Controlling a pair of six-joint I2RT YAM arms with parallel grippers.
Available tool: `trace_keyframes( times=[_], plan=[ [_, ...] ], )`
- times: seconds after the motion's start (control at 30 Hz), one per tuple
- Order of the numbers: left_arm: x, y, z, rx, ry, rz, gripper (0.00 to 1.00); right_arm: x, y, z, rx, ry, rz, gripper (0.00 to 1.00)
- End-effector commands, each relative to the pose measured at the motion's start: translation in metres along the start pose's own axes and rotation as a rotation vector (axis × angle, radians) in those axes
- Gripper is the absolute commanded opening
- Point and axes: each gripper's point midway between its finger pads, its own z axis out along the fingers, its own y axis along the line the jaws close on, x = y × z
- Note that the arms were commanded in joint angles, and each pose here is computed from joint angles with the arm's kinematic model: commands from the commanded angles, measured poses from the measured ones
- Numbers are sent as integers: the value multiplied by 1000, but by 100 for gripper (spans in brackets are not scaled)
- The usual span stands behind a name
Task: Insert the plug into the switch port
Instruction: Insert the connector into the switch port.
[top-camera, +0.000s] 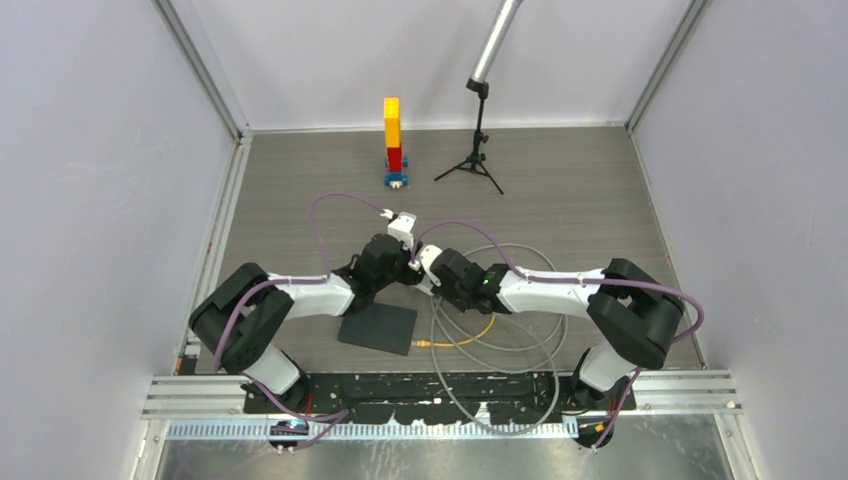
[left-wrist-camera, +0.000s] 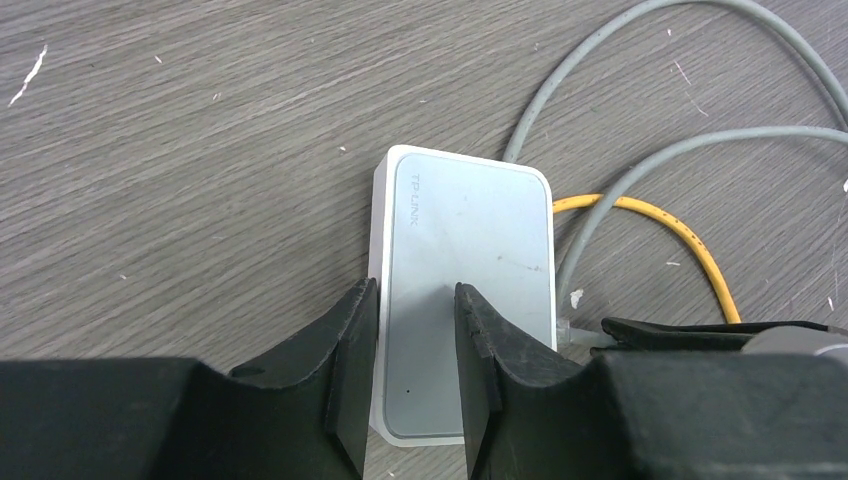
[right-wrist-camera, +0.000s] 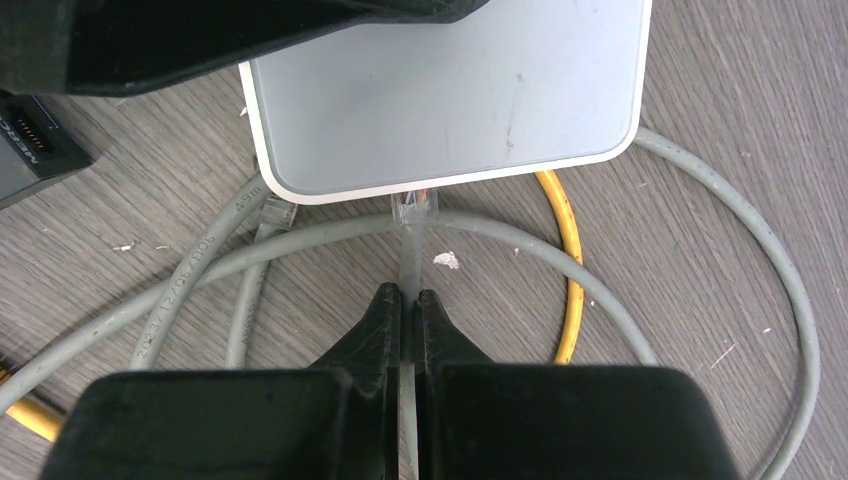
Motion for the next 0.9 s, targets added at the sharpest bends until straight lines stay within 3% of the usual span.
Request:
trace_keyframes(
  times=[0.0, 0.53, 0.87],
  plan=[
    [39, -110, -34, 468, 168, 36, 33, -165, -19, -40, 37, -594, 107, 1],
    [49, -135, -37, 564, 198, 54, 32, -191, -19, -40, 20, -699, 93, 1],
    [52, -81, -26, 310, 197, 105, 34, -140, -14, -41, -8, -527, 82, 0]
  ],
)
